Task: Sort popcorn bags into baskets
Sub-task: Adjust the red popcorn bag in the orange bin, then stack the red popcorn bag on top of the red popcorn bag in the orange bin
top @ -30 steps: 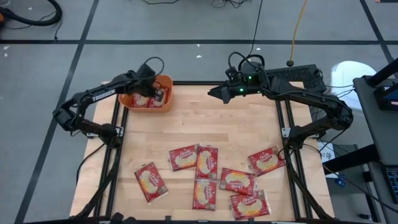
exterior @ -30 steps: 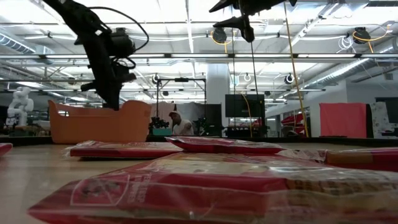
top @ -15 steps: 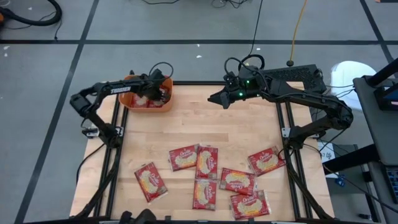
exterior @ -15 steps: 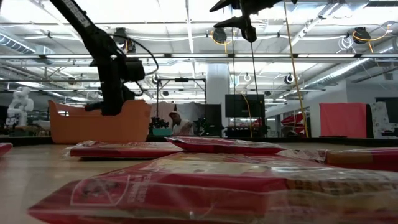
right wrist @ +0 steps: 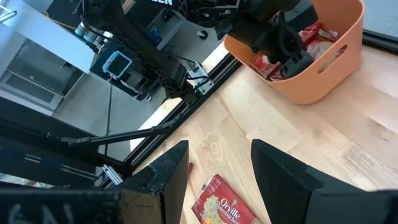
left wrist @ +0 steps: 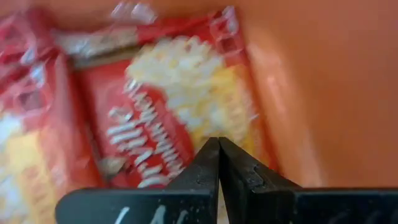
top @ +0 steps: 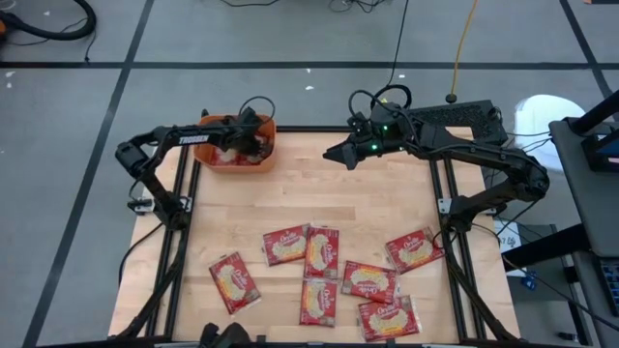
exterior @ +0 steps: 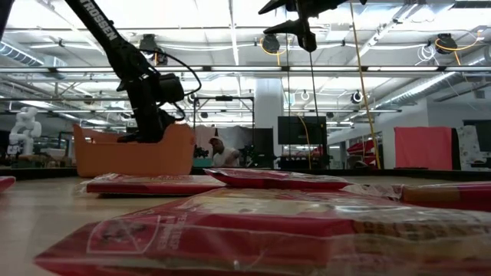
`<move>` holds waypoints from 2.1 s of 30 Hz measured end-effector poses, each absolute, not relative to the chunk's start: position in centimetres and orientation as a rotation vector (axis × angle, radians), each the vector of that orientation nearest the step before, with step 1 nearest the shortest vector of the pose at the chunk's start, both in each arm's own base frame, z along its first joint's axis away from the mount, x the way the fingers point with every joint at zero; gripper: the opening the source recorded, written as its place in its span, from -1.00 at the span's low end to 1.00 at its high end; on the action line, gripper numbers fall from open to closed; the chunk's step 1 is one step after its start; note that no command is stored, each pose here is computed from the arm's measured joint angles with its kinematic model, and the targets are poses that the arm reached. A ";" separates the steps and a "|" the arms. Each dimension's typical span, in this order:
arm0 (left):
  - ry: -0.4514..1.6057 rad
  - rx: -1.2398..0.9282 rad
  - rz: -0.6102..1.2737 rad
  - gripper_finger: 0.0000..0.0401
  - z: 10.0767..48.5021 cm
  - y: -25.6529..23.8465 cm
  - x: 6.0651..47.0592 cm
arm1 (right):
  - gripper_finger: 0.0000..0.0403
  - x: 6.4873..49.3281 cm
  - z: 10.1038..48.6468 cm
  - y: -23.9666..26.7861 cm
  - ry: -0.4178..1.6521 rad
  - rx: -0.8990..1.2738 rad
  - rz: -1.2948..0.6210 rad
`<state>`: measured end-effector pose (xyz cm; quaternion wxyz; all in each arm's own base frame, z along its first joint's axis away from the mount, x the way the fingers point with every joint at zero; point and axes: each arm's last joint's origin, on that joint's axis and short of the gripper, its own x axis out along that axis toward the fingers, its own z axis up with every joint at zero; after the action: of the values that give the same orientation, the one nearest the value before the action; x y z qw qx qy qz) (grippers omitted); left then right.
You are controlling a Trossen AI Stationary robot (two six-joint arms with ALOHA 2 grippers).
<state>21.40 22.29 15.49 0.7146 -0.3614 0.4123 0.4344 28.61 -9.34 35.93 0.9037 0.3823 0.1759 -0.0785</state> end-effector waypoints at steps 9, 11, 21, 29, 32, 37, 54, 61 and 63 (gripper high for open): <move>0.836 -0.802 0.842 -0.93 16.3 22.2 22.2 | -0.17 28.6 35.9 -9.3 0.364 0.790 -0.162; 0.824 -0.800 0.843 -0.95 17.0 22.0 22.0 | -0.17 28.6 35.9 -9.3 0.363 0.793 -0.163; 0.751 -0.658 0.779 -0.93 24.4 18.5 18.6 | -0.17 28.4 35.7 -9.2 0.399 0.814 -0.170; 0.708 -0.572 0.717 -0.96 28.1 15.2 15.9 | -0.17 25.7 34.8 -7.2 0.647 0.880 -0.225; 0.695 -0.577 0.668 -0.92 28.7 14.3 15.3 | -0.17 24.1 34.4 -6.2 0.769 0.928 -0.282; 0.729 -0.553 0.629 -0.89 28.9 13.4 15.1 | -0.17 21.3 33.6 -4.2 1.006 0.964 -0.463; 0.754 -0.567 0.585 -0.88 28.6 12.6 16.0 | 0.08 17.1 31.1 1.0 1.581 0.709 -0.393; 0.757 -0.584 0.556 -0.88 28.6 11.7 16.6 | 0.28 16.8 24.5 2.0 1.687 0.529 -0.241; 0.759 -0.585 0.545 -0.88 28.6 11.5 16.8 | 0.29 16.9 22.9 2.1 1.672 0.514 -0.177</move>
<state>16.83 11.47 28.58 0.8520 -0.2778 0.3605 0.2589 16.90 2.14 22.88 0.6378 0.2251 0.7325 -0.0777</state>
